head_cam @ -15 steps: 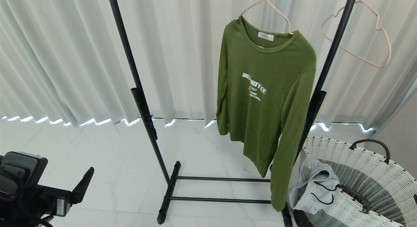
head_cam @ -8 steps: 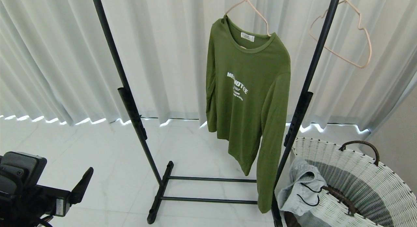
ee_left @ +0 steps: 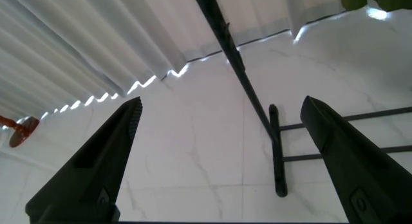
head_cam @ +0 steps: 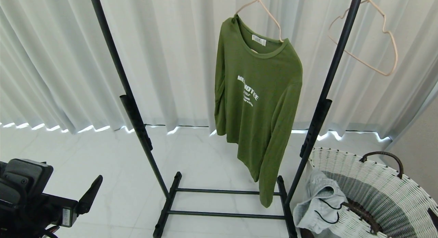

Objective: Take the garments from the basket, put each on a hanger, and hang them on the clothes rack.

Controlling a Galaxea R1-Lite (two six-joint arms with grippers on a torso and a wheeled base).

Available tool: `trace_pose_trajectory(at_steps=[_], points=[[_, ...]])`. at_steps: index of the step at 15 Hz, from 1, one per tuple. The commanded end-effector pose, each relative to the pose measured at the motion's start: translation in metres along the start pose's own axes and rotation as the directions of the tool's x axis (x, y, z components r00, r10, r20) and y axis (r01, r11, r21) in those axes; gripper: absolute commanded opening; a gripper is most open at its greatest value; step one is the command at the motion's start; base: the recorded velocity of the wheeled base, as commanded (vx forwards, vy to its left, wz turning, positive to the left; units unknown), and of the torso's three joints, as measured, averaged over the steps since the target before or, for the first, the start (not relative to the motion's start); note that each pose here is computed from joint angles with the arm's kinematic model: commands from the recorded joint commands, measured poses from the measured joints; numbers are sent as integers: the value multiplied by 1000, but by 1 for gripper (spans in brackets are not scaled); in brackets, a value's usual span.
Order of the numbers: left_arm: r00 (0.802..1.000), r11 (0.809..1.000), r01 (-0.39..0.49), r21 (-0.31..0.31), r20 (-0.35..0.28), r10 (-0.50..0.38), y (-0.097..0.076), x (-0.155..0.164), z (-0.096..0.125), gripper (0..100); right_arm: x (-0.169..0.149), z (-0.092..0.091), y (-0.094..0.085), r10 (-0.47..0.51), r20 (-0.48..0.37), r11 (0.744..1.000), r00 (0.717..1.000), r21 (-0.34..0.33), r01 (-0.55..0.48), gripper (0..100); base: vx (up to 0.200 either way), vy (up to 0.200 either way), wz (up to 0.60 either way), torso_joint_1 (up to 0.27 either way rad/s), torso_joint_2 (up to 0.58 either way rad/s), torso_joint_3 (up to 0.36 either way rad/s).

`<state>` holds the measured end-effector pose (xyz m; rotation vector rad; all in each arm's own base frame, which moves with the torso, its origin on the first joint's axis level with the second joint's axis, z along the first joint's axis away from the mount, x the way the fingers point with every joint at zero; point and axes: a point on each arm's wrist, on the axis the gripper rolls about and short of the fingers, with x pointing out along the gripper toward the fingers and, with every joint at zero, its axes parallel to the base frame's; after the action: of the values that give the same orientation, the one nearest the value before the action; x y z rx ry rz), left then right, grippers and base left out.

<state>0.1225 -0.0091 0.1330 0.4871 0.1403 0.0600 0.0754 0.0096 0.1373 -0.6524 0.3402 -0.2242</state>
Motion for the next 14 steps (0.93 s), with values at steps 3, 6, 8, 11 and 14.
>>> trace_pose_trajectory(at_steps=[3, 6, 8, 11, 14], points=[[1000, 1000, 17, 6, -4, -17, -2, 3, 0, 100, 16, 1, 14, 104, -66, 993, 992, -48, -108, 100, 200, 0, 0, 2, 2, 2], [999, 1000, 26, 8, -22, -26, -4, 4, -2, 100, 33, 2, 29, 238, -130, 970, 963, -18, -243, 100, 133, 0, 0, 2, -2, 2], [999, 999, 40, 15, -13, -40, -6, 3, -1, 100, 43, -1, 42, 357, -171, 933, 918, 33, -357, 100, 0, 0, 0, 0, 0, 0], [996, 996, 84, 26, 13, -85, -11, 2, 2, 100, 63, -6, 63, 434, -271, 901, 859, 98, -423, 100, 0, 0, 0, 0, 0, 0], [994, 994, 106, 33, 23, -107, -14, 1, 3, 100, 87, -14, 87, 457, -299, 889, 838, 126, -440, 100, 0, 0, 0, 0, 0, 0]])
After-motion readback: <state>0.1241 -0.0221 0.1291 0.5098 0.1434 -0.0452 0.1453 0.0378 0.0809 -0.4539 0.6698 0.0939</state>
